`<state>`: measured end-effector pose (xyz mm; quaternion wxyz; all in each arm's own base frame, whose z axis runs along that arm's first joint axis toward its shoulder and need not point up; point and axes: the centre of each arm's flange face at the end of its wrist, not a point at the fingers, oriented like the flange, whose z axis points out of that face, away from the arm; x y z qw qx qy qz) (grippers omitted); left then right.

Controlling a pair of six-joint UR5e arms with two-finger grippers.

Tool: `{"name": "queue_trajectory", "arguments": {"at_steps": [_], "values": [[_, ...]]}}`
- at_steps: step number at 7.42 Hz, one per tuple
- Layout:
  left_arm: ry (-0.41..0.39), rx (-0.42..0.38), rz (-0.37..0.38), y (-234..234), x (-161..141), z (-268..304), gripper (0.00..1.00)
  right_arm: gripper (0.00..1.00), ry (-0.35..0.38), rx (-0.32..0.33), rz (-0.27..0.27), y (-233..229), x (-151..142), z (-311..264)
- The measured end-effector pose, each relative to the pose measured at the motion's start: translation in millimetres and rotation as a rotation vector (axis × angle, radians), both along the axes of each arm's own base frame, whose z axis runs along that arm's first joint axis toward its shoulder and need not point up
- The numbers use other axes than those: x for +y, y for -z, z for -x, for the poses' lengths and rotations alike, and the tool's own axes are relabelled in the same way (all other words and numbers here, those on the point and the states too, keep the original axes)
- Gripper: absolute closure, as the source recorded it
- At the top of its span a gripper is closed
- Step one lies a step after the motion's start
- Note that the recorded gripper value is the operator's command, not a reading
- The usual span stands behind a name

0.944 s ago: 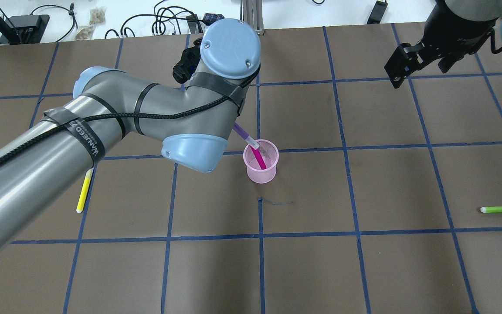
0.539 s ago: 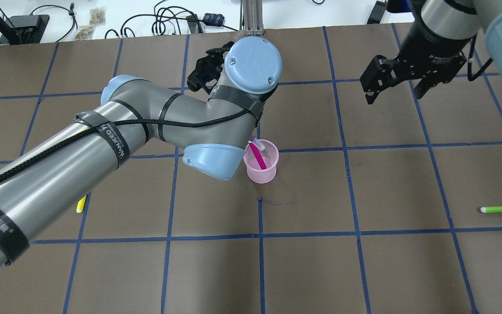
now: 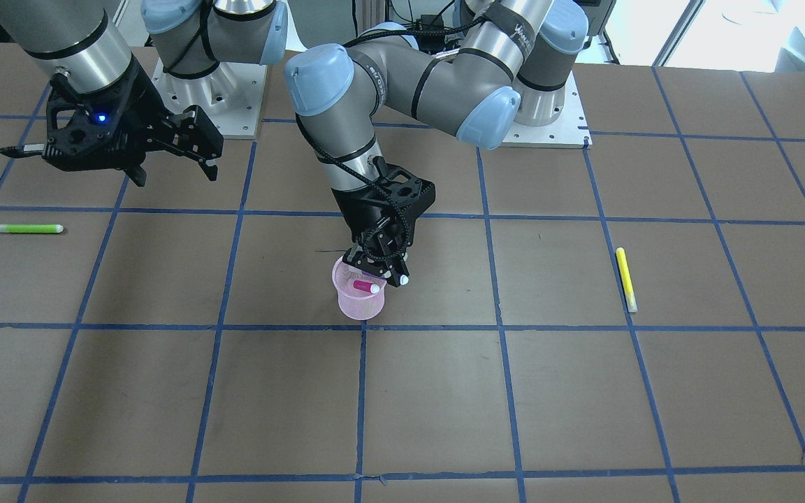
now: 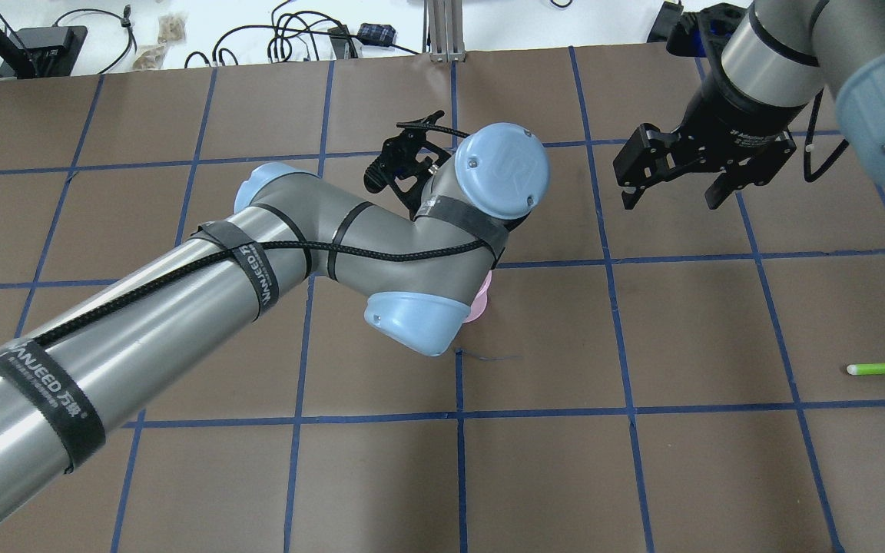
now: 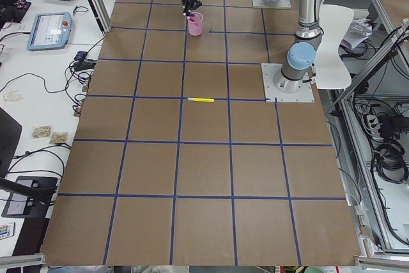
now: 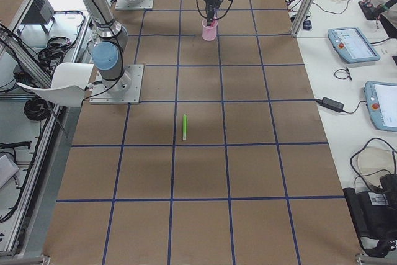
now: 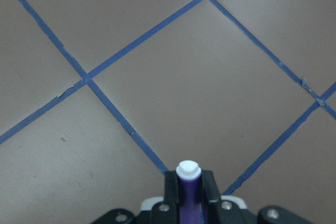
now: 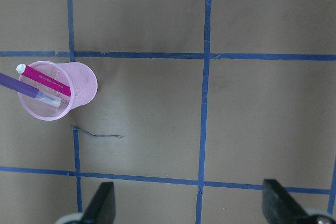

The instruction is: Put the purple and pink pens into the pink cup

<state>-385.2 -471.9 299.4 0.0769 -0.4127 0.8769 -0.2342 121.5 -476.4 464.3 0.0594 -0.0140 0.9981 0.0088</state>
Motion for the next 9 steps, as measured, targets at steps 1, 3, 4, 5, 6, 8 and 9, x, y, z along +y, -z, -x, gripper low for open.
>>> {"name": "queue_trajectory", "arguments": {"at_steps": [1,3,4,5,6,8,9], "values": [[0.001,-0.009,0.003,3,4,3,0.96,0.00,0.002,-0.001,0.000,0,0,0],[-0.017,-0.009,0.008,10,6,8,0.35,0.00,0.003,-0.002,0.002,0,0,0],[-0.018,-0.013,0.011,13,9,12,0.10,0.00,0.004,-0.002,0.001,0,0,0],[-0.011,-0.024,0.015,15,14,18,0.00,0.00,0.004,0.001,-0.001,0,0,0],[-0.002,-0.032,0.020,16,17,22,0.00,0.00,0.003,0.008,-0.001,1,0,1],[0.042,-0.037,0.026,4,17,25,0.00,0.00,-0.005,0.052,0.008,-2,0,6],[0.129,-0.059,0.000,-11,14,18,0.00,0.02,-0.003,0.070,0.010,-2,0,8]]}}
